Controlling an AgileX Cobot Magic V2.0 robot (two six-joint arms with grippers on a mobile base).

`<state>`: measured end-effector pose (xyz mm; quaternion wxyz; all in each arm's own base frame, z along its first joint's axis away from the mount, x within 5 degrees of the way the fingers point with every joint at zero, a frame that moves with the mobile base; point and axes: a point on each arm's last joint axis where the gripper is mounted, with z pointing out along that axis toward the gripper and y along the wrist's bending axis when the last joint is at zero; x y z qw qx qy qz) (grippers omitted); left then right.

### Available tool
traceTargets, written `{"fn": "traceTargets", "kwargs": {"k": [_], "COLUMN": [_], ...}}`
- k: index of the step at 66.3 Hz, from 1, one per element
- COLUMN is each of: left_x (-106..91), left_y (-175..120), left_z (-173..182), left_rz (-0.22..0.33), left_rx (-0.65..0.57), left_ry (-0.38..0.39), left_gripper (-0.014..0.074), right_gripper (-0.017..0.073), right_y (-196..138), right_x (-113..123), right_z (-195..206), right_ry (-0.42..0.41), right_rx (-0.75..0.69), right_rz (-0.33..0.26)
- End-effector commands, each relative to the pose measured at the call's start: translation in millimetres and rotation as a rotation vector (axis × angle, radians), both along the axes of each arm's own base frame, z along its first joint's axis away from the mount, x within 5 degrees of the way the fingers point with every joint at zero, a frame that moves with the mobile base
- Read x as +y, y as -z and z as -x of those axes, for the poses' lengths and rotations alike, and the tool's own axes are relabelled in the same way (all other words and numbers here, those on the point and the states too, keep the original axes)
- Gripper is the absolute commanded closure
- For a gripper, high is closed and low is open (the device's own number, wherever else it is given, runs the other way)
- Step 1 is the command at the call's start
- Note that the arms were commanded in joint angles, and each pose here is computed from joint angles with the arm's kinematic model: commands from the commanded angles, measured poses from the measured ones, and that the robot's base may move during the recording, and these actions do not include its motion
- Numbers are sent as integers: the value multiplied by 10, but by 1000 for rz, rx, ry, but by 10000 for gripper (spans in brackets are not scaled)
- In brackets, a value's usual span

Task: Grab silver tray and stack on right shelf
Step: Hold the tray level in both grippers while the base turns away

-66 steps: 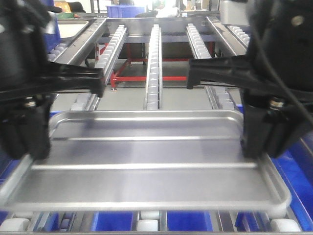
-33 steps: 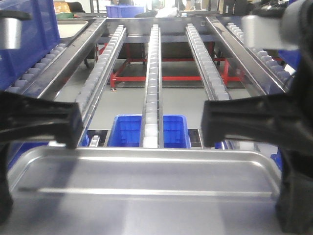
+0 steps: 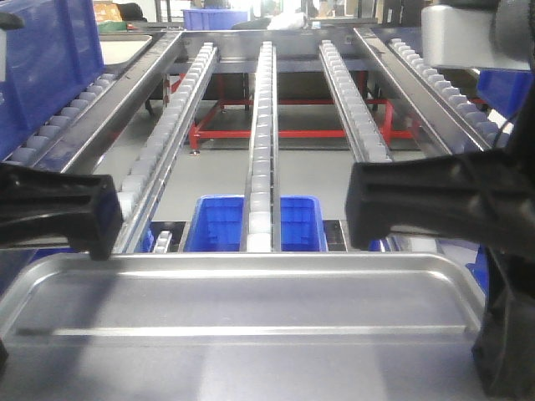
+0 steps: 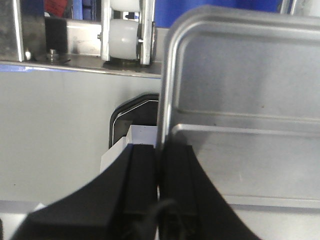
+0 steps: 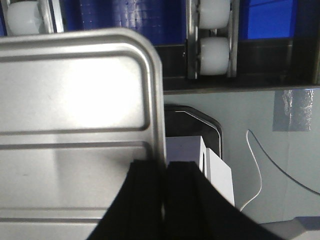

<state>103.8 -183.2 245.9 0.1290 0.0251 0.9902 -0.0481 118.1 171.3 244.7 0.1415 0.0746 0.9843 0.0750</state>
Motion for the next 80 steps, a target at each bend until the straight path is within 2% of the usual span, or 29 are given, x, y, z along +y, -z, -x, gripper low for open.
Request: {"fn": "traceTargets", "kwargs": {"k": [1, 80], "left_x": [-8, -8], "left_y": [-120, -120], "left_z": [3, 3], "left_rz": [50, 50], "left_rx": [-33, -33], "left_ry": [2, 2], "left_gripper": [694, 694], "right_gripper": [508, 508], "right_y": [-129, -128], "right_x": [12, 11], "right_z": [-26, -25], "right_ry": [-11, -10], "right_rx": [-59, -58], "right_rz": [-48, -46]}}
